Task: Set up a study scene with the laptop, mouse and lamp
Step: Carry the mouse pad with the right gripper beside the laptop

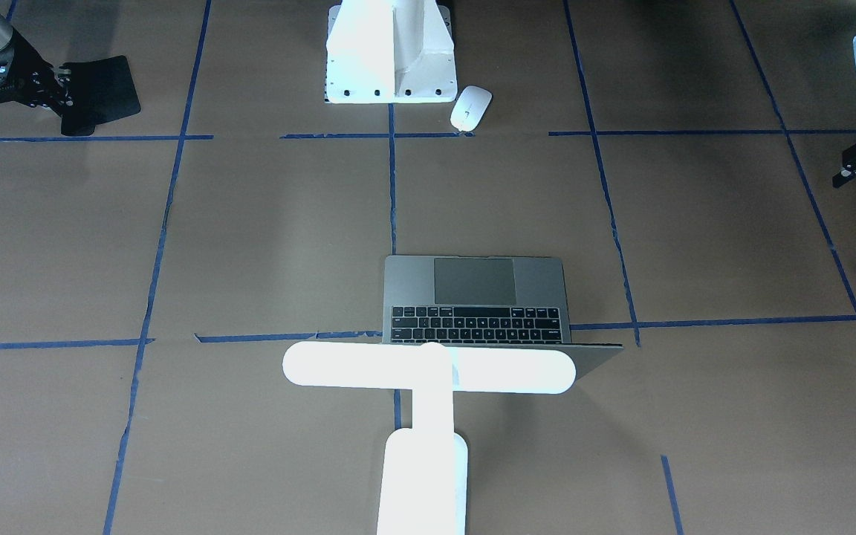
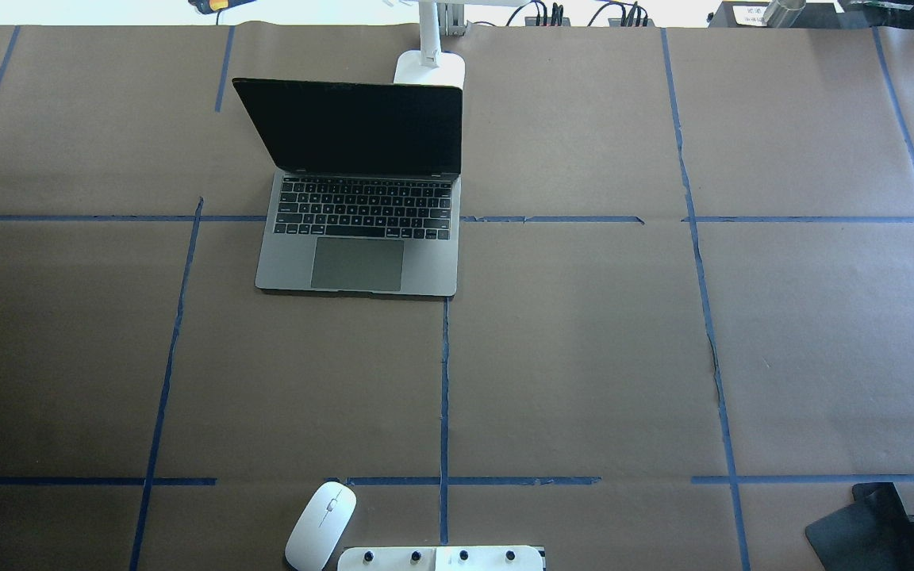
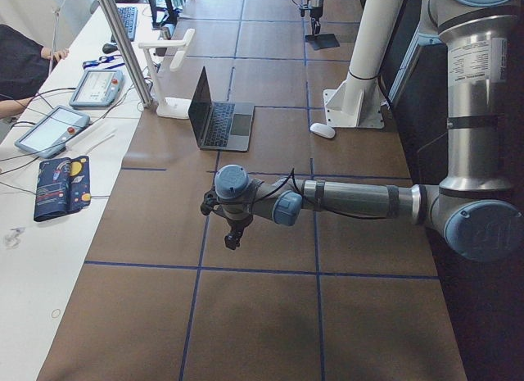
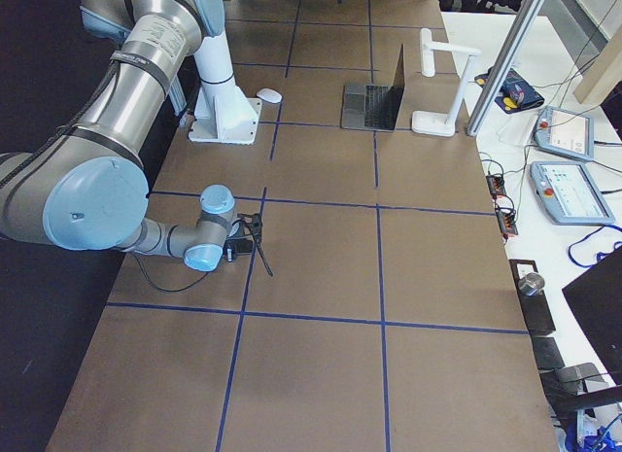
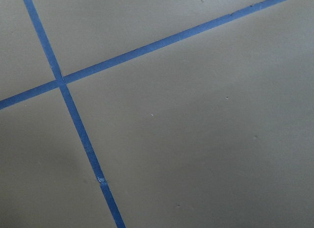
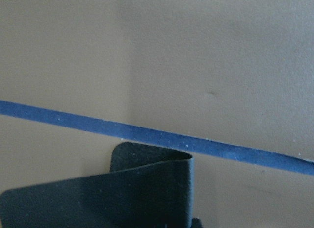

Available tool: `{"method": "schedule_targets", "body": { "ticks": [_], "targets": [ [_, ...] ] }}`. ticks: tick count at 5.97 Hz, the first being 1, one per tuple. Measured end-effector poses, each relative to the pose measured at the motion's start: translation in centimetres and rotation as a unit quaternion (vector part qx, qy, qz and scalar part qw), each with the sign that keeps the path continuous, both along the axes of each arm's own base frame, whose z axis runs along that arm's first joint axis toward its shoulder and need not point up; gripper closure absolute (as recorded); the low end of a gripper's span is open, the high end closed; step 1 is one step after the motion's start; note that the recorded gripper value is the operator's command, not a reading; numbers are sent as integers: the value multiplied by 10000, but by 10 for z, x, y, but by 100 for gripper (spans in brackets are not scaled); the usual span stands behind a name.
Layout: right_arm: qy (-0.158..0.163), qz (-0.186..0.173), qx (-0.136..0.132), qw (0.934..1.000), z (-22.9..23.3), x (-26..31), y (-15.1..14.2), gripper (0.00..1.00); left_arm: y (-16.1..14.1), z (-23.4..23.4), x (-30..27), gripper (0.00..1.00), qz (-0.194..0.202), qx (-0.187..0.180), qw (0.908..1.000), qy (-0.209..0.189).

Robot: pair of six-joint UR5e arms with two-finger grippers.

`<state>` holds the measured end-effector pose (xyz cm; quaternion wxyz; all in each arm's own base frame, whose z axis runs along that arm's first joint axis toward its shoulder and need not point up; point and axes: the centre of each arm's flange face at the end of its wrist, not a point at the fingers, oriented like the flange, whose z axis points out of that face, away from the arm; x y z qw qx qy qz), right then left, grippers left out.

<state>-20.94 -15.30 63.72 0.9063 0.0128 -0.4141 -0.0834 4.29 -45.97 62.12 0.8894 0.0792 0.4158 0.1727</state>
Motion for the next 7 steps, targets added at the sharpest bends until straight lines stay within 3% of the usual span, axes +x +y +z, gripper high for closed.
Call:
{"method": "schedule_targets", "body": {
  "ticks": [3, 7],
  "targets": [
    [-393, 287, 49, 9988, -29, -11, -17, 100, 0, -1, 0, 0, -7, 1, 10000, 3],
    [-1124, 1249, 191, 9856, -104, -91, -110, 100, -1, -5, -5, 0, -62, 0, 10000, 73]
  ]
}}
